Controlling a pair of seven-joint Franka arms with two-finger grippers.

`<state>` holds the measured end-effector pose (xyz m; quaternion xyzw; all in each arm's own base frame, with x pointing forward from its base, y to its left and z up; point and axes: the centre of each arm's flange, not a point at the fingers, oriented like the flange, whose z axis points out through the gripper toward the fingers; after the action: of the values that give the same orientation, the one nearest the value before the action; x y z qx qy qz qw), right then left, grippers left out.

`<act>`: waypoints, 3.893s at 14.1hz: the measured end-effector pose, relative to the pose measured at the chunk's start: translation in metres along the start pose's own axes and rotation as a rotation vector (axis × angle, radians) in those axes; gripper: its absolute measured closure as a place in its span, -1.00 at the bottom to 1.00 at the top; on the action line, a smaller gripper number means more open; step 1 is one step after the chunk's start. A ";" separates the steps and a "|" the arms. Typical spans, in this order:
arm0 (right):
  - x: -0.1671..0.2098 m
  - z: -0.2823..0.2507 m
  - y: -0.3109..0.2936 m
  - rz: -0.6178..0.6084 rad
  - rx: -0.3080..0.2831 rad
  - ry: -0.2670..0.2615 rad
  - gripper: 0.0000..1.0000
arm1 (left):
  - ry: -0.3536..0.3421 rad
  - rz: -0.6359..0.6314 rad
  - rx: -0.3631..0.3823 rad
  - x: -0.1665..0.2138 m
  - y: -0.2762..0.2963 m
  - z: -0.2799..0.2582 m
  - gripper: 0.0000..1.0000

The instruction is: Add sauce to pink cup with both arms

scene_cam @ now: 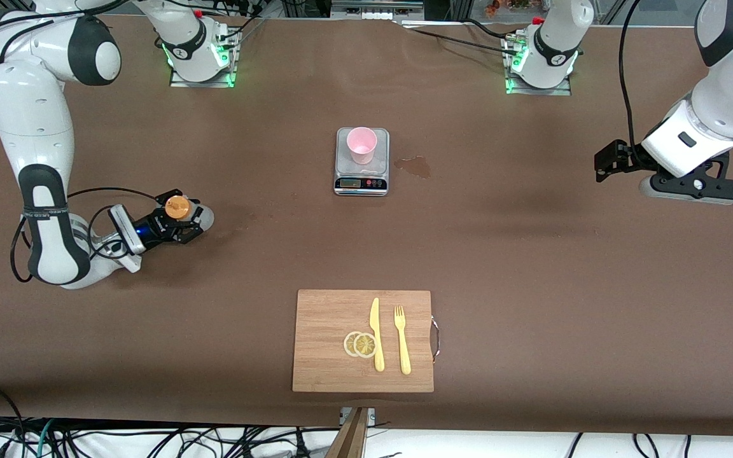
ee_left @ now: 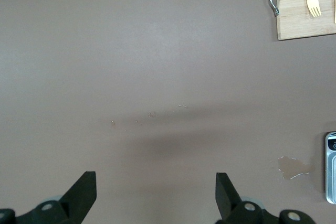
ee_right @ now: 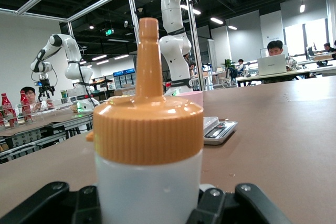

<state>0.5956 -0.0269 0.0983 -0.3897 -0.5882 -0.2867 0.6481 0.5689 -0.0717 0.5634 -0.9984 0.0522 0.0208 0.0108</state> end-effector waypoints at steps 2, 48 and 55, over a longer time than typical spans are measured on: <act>0.002 -0.001 0.000 -0.011 0.002 0.002 0.52 | 0.000 0.000 0.000 0.000 0.000 0.000 -1.00; 0.377 -0.083 -0.128 0.550 -0.409 -0.916 -1.00 | -0.001 0.000 0.000 0.000 0.000 0.000 -1.00; 0.465 0.007 -0.111 0.834 -0.747 -1.034 -1.00 | -0.001 0.000 0.000 0.000 0.000 0.000 -1.00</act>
<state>0.5661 -0.0399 0.5750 -0.8577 -0.4848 0.0210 0.1699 0.5687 -0.0718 0.5635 -0.9983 0.0523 0.0213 0.0108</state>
